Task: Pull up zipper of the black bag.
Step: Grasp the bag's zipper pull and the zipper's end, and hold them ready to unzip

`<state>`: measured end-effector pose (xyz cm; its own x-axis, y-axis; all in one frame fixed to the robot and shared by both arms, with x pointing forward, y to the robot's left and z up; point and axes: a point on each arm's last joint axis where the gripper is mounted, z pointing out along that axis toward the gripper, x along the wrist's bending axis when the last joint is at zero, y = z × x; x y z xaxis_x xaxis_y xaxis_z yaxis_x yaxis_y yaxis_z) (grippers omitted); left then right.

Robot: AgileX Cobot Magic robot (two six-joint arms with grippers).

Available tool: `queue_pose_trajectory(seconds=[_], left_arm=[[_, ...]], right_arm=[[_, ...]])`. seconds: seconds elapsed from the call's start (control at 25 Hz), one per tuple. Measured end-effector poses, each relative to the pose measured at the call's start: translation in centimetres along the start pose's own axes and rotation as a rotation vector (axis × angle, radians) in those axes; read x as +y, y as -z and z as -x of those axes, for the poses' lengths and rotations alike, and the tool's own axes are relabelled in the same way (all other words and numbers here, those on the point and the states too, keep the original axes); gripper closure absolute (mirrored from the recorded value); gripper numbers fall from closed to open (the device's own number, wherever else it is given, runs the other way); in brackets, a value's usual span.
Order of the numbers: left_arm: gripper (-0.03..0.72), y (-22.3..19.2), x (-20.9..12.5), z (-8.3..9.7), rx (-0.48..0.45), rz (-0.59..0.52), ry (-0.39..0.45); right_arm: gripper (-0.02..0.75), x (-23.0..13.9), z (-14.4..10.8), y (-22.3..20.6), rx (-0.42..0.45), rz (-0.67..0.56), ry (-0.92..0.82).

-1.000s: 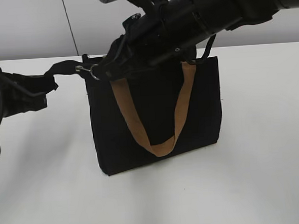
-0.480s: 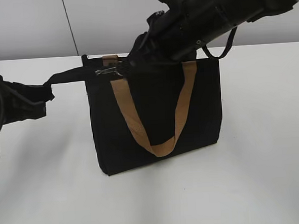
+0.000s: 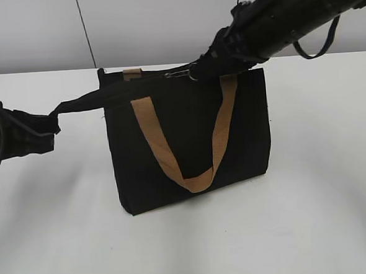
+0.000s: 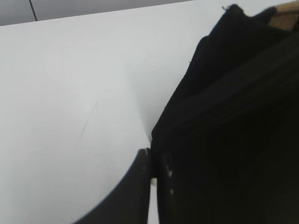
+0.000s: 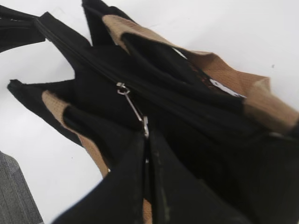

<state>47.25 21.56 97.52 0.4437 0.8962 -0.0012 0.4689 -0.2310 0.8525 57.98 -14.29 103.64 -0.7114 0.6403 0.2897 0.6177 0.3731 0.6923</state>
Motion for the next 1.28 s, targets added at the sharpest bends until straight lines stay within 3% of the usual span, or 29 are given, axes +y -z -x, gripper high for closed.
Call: queue_pose_trajectory(seconds=[0.32,0.76,0.84,0.92,1.04,1.16,1.28], left_arm=[[0.688,0.0,-0.1,0.0,0.003,-0.01,-0.001],[0.688,0.0,-0.1,0.0,0.004,-0.011,0.0],[0.673,0.0,-0.1,0.0,0.006,-0.015,0.0],[0.602,0.0,-0.3,-0.1,0.016,-0.031,0.007],[0.388,0.3,-0.4,-0.3,0.039,-0.05,0.055],[0.254,1.3,-0.3,-0.6,0.091,-0.077,0.134],[0.219,2.4,-0.5,-1.0,0.153,-0.136,0.24]], right_arm=[[0.738,-0.6,3.4,4.0,-0.099,0.005,-0.051],[0.736,-0.8,3.6,4.2,-0.095,-0.012,-0.054],[0.701,-0.8,3.5,4.2,-0.091,-0.014,-0.061],[0.586,-0.8,3.4,4.3,-0.088,-0.016,-0.065],[0.395,-0.7,2.9,4.9,-0.082,-0.015,-0.054],[0.342,-0.4,2.2,5.7,-0.076,-0.006,-0.04],[0.33,-0.1,1.6,6.6,-0.076,0.01,-0.033]])
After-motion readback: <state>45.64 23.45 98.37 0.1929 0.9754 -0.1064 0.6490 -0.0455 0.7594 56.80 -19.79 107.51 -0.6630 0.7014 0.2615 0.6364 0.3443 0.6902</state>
